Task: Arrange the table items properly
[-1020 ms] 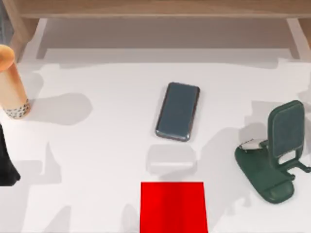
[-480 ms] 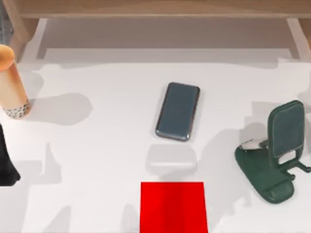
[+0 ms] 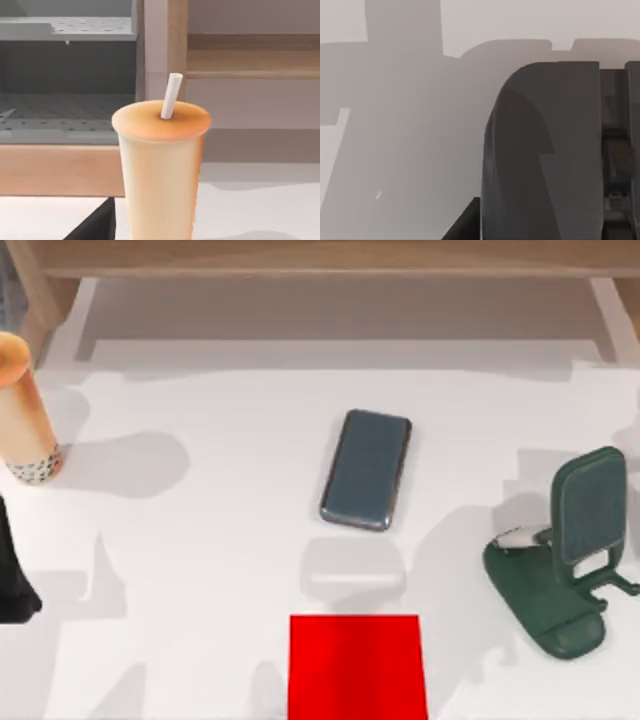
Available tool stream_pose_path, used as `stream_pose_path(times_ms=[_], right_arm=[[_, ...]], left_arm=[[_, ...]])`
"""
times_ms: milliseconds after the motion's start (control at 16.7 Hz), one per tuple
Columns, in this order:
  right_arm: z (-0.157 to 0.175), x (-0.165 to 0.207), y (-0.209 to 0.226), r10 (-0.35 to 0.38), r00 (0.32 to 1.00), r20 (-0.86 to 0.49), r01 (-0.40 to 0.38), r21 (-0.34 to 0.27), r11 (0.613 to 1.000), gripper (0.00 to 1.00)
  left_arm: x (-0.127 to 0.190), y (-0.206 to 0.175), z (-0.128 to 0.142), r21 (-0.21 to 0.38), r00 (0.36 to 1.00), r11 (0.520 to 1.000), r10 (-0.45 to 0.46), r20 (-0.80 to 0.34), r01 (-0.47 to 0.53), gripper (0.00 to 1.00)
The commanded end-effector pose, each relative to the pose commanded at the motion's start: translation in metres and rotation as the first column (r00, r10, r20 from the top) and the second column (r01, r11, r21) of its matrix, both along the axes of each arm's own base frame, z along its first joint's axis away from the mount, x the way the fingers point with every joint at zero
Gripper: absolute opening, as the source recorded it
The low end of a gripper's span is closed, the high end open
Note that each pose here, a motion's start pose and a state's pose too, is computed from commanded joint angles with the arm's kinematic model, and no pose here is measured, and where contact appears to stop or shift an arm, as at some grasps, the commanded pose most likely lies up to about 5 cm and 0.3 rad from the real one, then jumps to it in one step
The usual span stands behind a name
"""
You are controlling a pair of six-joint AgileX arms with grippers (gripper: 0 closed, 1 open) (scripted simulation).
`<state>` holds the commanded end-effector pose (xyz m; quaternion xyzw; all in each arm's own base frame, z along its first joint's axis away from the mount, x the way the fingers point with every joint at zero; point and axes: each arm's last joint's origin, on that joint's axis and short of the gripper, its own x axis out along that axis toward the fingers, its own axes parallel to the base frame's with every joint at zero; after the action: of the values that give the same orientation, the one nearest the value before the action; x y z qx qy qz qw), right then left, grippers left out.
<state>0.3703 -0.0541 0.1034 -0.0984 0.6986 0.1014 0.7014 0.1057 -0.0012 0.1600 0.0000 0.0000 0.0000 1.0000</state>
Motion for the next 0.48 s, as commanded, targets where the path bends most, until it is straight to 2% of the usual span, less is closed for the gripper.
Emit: stream_pose_path(times_ms=[60,120,480], right_arm=[[0.0,0.0,0.0,0.0,1.0,0.0,0.0,0.0,1.0,0.02],[0.0,0.0,0.0,0.0,1.0,0.0,0.0,0.0,1.0,0.0],[0.0,0.0,0.0,0.0,1.0,0.0,0.0,0.0,1.0,0.0]], left_arm=[[0.0,0.0,0.0,0.0,1.0,1.0,0.0,0.0,0.0,1.0],[0.0,0.0,0.0,0.0,1.0,1.0,0.0,0.0,0.0,1.0],[0.0,0.0,0.0,0.0,1.0,1.0,0.0,0.0,0.0,1.0]])
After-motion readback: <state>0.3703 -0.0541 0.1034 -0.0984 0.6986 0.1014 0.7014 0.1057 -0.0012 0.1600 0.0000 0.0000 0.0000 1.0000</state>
